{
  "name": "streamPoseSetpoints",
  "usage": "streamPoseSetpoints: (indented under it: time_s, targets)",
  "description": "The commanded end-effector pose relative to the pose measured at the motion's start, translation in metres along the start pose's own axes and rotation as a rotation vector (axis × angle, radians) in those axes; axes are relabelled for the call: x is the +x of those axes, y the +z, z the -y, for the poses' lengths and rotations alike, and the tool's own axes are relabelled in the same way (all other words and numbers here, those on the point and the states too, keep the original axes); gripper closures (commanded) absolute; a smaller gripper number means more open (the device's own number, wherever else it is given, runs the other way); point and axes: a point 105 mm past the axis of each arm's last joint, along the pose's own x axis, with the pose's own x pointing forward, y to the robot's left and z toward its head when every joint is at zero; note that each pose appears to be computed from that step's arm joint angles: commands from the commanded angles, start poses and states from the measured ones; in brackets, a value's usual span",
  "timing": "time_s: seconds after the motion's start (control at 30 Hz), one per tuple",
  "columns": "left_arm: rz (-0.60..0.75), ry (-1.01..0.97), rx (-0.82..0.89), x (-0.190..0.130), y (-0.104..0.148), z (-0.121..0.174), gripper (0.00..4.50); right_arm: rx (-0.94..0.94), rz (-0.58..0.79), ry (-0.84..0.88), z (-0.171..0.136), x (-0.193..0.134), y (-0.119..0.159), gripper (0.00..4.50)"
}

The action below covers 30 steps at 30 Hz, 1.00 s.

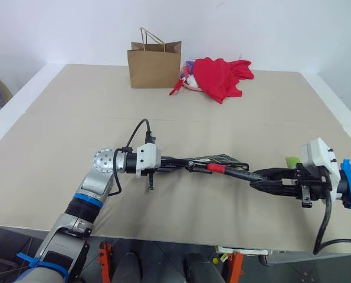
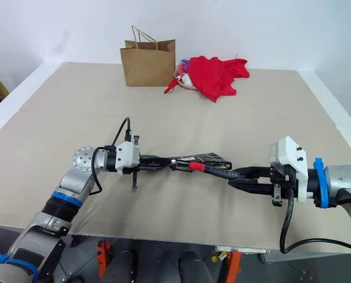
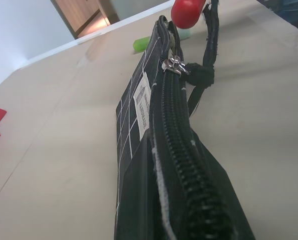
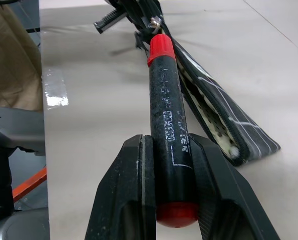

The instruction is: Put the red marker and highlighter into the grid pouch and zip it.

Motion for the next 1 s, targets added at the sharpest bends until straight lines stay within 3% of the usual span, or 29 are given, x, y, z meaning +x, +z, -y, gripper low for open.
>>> streamPoseSetpoints:
  time_s: [0.03, 0.33, 1.0]
  targets:
    - [0.033, 0.025, 0.036, 0.000, 0.012, -0.008, 4.50, -0.009, -0.006, -0.031, 0.005, -0.007, 0.003, 3.84]
    - [0.039, 0.027, 0.040, 0.002, 0.014, -0.007, 4.50, 0.021, -0.060, -0.056, 0.009, -0.011, -0.013, 3.84]
    - [0.047, 0.023, 0.034, 0.007, 0.015, -0.001, 4.50, 0.066, -0.051, -0.086, 0.023, -0.014, -0.021, 3.84]
